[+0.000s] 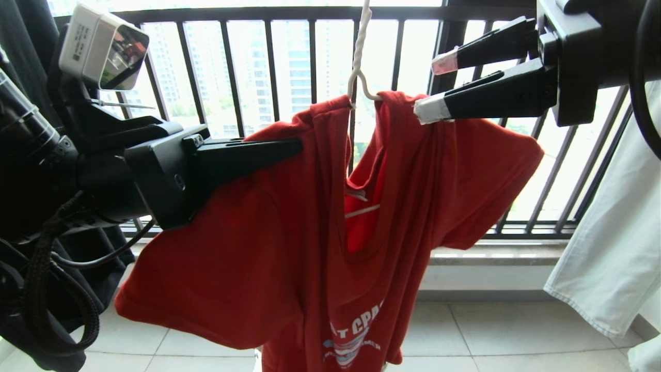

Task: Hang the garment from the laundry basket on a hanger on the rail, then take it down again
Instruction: Hang the clothes rack on the clothesline

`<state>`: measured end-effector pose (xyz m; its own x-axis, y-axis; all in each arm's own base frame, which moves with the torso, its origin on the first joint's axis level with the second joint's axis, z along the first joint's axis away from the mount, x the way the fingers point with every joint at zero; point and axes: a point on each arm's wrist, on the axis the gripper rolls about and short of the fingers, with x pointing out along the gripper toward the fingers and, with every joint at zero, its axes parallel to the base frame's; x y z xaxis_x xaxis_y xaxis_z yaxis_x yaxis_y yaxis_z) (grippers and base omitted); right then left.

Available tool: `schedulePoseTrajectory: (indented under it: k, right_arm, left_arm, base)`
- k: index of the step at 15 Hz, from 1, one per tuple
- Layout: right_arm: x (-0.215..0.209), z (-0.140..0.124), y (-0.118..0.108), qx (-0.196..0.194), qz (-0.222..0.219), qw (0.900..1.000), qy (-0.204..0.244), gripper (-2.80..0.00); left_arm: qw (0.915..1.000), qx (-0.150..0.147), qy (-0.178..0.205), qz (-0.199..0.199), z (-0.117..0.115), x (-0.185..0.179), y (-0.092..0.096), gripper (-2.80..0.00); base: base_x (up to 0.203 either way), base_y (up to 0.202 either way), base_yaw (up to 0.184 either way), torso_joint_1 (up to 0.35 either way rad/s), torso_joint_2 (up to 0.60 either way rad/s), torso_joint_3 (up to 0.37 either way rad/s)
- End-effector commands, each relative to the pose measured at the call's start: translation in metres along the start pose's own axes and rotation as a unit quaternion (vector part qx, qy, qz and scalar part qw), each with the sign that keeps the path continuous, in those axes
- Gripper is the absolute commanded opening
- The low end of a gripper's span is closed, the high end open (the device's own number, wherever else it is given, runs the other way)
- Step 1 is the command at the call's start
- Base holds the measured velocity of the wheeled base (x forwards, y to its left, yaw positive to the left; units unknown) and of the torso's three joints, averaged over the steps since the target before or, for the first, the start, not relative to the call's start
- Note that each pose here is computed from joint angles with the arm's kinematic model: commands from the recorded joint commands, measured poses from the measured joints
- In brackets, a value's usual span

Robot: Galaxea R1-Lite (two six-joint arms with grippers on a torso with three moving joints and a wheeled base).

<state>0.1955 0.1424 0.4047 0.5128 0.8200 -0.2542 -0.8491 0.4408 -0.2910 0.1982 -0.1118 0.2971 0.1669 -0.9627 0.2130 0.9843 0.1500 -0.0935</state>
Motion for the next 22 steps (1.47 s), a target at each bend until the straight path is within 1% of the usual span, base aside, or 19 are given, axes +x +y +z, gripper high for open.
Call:
schedulePoseTrajectory:
  k: [1,4,6,10,15,18,19,22]
  right_arm:
    - [0.009,-0.002,0.003,-0.003,0.017,1.000,0.005,0.00]
    - [0.016,-0.004,0.010,-0.001,0.040,0.999,0.017,0.00]
    - [0.019,-0.005,0.017,0.002,0.063,0.998,0.028,0.00]
    - [0.031,-0.009,0.016,0.006,0.070,0.997,0.038,0.00]
    - [0.041,-0.012,0.022,0.009,0.091,0.995,0.046,0.00]
    - [0.046,-0.016,0.024,0.015,0.101,0.993,0.061,0.00]
    - [0.047,-0.016,0.025,0.015,0.102,0.993,0.061,-2.80]
    - [0.048,-0.015,0.028,0.014,0.108,0.992,0.059,-2.80]
  left_arm:
    - [0.9999,0.010,-0.003,-0.012,0.005,-0.006,-0.009,-2.80]
    - [0.9998,0.013,-0.005,-0.012,0.007,-0.007,-0.011,-2.80]
    - [0.9998,0.014,-0.006,-0.012,0.007,-0.009,-0.013,-2.80]
    - [0.9992,0.023,-0.004,-0.031,0.011,-0.014,-0.024,-2.80]
    - [0.9989,0.032,-0.009,-0.032,0.014,-0.017,-0.029,-2.80]
    - [0.9989,0.034,-0.011,-0.030,0.015,-0.019,-0.030,-2.80]
    - [0.9989,0.034,-0.011,-0.030,0.015,-0.019,-0.030,-2.80]
    - [0.9988,0.037,-0.013,-0.030,0.017,-0.019,-0.031,-2.80]
  base:
    - [0.000,0.000,0.000,0.000,0.00,0.000]
    - [0.000,0.000,0.000,0.000,0.00,0.000]
    - [0.000,0.000,0.000,0.000,0.00,0.000]
    - [0.000,0.000,0.000,0.000,0.00,0.000]
    - [0.000,0.000,0.000,0.000,0.00,0.000]
    - [0.000,0.000,0.000,0.000,0.00,0.000]
    - [0.000,0.000,0.000,0.000,0.00,0.000]
    - [0.000,0.000,0.000,0.000,0.00,0.000]
